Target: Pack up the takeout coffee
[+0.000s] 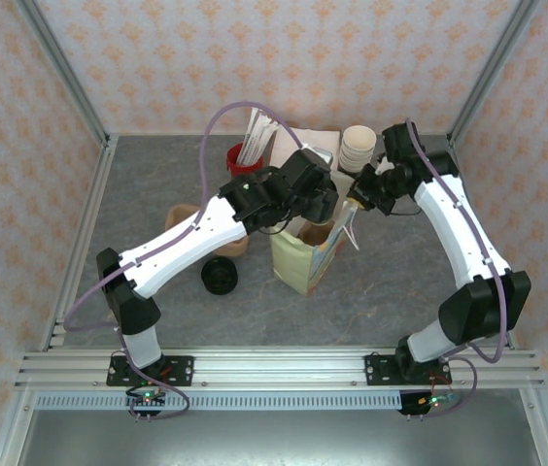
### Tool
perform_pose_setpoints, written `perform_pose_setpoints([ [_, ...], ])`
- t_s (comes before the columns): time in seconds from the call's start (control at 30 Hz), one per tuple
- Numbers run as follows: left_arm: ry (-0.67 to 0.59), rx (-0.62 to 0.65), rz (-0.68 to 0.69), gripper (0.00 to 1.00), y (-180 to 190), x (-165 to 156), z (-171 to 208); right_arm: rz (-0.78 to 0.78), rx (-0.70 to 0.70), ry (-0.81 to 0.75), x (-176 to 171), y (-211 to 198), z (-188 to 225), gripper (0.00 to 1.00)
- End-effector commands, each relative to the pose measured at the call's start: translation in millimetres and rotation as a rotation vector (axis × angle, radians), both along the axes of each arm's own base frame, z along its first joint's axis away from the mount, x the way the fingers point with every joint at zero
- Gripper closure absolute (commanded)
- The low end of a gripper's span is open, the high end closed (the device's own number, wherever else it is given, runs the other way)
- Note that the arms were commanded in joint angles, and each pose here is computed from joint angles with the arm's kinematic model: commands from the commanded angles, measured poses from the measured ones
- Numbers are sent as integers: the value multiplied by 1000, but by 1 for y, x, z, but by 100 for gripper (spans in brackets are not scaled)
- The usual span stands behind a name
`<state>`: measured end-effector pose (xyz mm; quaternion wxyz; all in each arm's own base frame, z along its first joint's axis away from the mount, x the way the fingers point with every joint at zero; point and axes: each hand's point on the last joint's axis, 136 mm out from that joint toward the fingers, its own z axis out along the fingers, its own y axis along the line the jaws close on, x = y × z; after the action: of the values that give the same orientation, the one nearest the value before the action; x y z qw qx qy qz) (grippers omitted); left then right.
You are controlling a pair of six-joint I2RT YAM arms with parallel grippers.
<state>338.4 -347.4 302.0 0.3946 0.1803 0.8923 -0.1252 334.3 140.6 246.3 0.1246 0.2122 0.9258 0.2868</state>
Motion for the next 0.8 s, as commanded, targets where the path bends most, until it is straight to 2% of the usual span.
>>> perform_pose_setpoints([
  [0.0,-32,-1,7,33,-3,2,0,98,72,-202,0,13,34,100],
  [0.27,-60,39,11,33,-3,-4,-17,205,72,-363,-16,21,39,100],
  [0.77,-164,61,38,34,4,7,-33,308,53,-381,-28,31,30,100],
])
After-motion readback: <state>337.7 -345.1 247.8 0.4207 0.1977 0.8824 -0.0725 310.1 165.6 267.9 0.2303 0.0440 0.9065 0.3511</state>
